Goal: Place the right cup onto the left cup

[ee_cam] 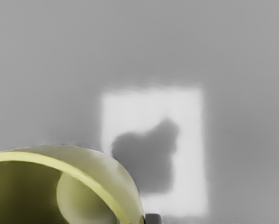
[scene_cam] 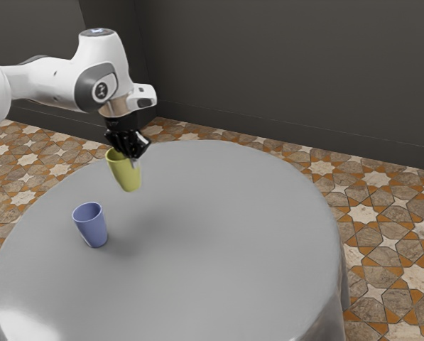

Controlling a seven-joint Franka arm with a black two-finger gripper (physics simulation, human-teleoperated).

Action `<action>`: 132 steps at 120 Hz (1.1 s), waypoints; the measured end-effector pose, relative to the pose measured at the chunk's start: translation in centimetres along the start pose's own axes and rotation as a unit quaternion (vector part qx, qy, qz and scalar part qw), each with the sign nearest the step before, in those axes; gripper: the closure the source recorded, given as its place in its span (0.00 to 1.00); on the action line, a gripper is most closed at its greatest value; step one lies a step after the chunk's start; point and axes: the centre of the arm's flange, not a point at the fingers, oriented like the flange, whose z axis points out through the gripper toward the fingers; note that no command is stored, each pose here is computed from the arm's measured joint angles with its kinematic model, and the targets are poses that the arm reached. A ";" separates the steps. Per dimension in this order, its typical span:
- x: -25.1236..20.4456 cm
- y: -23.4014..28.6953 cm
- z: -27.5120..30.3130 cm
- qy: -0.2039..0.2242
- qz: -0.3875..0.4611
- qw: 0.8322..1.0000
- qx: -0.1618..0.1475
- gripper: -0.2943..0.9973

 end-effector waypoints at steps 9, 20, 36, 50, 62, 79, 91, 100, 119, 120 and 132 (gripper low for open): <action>-0.9 -0.2 0.1 0.000 -0.003 1.000 0.000 0.84; -1.5 -0.9 0.2 0.001 -0.011 1.000 0.000 0.83; -2.2 -2.4 0.5 -0.001 -0.026 1.000 0.002 0.83; -2.6 -3.2 0.9 -0.004 -0.034 0.999 0.003 0.83; -3.2 -3.8 1.2 -0.008 -0.040 0.999 0.002 0.83; -4.1 -4.0 1.3 -0.008 -0.044 0.999 0.001 0.83; -4.5 -4.3 1.4 -0.007 -0.048 0.999 0.000 0.83; -4.6 -4.7 1.3 -0.005 -0.051 0.999 0.001 0.83; -5.3 -5.8 1.3 -0.004 -0.063 0.998 0.001 0.83; -5.4 -5.9 1.3 -0.005 -0.063 0.998 0.001 0.83; -6.3 -6.5 1.4 -0.006 -0.071 0.997 0.000 0.83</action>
